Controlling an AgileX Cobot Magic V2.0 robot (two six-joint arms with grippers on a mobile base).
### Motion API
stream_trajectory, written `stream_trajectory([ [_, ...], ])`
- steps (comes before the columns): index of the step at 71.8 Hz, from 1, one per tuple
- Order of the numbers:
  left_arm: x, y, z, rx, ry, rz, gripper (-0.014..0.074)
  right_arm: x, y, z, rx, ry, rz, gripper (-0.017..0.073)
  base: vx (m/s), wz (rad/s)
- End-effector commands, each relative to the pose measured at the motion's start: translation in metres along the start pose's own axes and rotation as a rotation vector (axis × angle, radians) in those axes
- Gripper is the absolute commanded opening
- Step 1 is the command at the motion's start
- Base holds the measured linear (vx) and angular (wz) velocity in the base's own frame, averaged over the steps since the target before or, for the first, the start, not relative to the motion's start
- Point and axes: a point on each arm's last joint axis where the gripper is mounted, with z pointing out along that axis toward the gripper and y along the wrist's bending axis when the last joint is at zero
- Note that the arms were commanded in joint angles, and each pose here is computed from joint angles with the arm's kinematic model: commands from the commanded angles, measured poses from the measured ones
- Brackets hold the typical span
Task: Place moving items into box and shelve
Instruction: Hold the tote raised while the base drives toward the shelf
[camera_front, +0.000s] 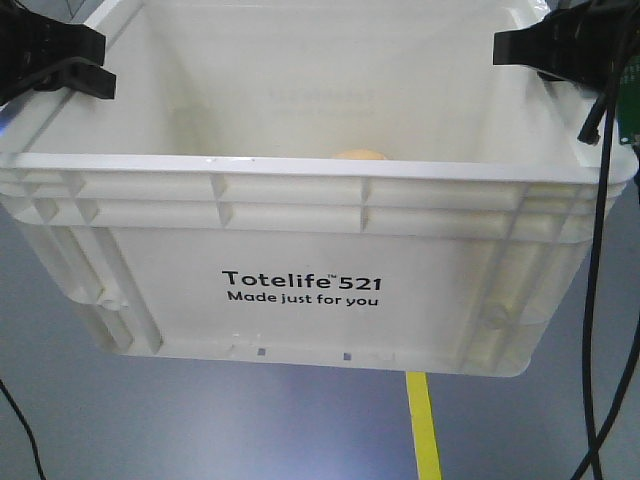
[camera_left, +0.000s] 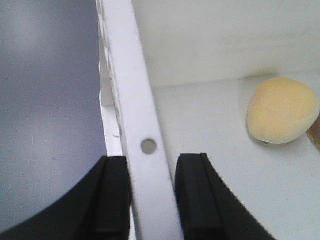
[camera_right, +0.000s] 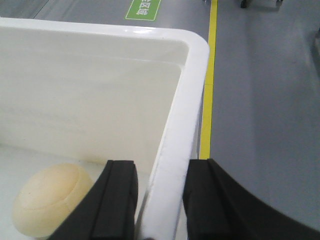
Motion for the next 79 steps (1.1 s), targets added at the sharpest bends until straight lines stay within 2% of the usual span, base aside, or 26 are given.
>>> stream_trajectory([
  [1,-0.0136,-0.0215,-0.0324,0.119,-0.186,-0.003,0.0,-0.0268,0.0023,-0.0204,-0.044,-0.212,0.013,-0.0006,0.56,-0.07],
  [42,-0.0136,-0.0215,-0.0324,0.119,-0.186,-0.003,0.0,-0.0267,0.0023,-0.0204,-0.044,-0.211,0.013,-0.0006,0.54,-0.16],
  [79,-0.0136,-0.0215,-0.0324,0.119,-0.186,-0.003,0.0,-0.0261,0.0021,-0.0203,-0.042,-0.204,0.014,-0.0006,0.49,-0.49],
])
